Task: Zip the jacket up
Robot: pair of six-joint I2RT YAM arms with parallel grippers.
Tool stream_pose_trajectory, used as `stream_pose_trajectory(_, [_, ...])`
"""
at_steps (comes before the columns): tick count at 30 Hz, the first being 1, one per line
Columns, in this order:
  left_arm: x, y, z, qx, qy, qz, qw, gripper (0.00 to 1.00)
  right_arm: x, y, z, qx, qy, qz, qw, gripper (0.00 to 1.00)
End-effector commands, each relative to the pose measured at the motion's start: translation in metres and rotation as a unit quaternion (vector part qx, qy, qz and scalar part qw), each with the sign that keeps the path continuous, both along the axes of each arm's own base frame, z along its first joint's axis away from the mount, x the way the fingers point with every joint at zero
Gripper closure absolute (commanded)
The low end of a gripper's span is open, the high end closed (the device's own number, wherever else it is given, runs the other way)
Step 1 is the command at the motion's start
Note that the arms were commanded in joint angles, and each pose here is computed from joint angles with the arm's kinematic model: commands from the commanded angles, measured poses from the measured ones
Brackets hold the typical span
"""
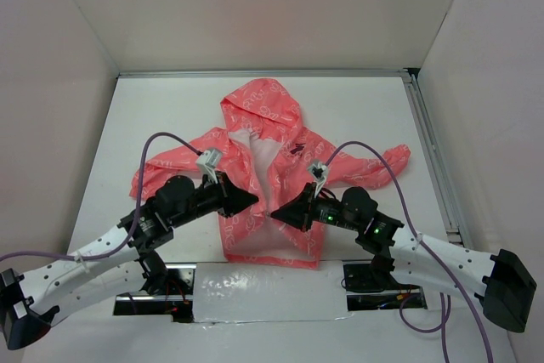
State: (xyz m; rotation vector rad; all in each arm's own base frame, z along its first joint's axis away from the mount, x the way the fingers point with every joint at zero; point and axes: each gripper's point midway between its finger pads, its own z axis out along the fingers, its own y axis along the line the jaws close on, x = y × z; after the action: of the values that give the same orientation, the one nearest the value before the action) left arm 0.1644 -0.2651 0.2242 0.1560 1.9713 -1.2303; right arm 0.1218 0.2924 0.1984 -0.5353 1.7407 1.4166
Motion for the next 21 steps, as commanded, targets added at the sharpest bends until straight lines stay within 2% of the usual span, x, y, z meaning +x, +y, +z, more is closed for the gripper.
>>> stream_pose_trajectory(1, [-0.002, -0.003, 0.027, -0.037, -0.045, -0.014, 0.998, 1.00, 0.006, 0.004, 0.040, 0.053, -0.032, -0.011, 0.998, 1.00])
stream_pose_trajectory(21, [0.000, -0.004, 0.026, -0.034, -0.060, -0.018, 0.997, 1.00, -0.002, 0.004, 0.050, 0.071, -0.044, 0.008, 0.996, 1.00])
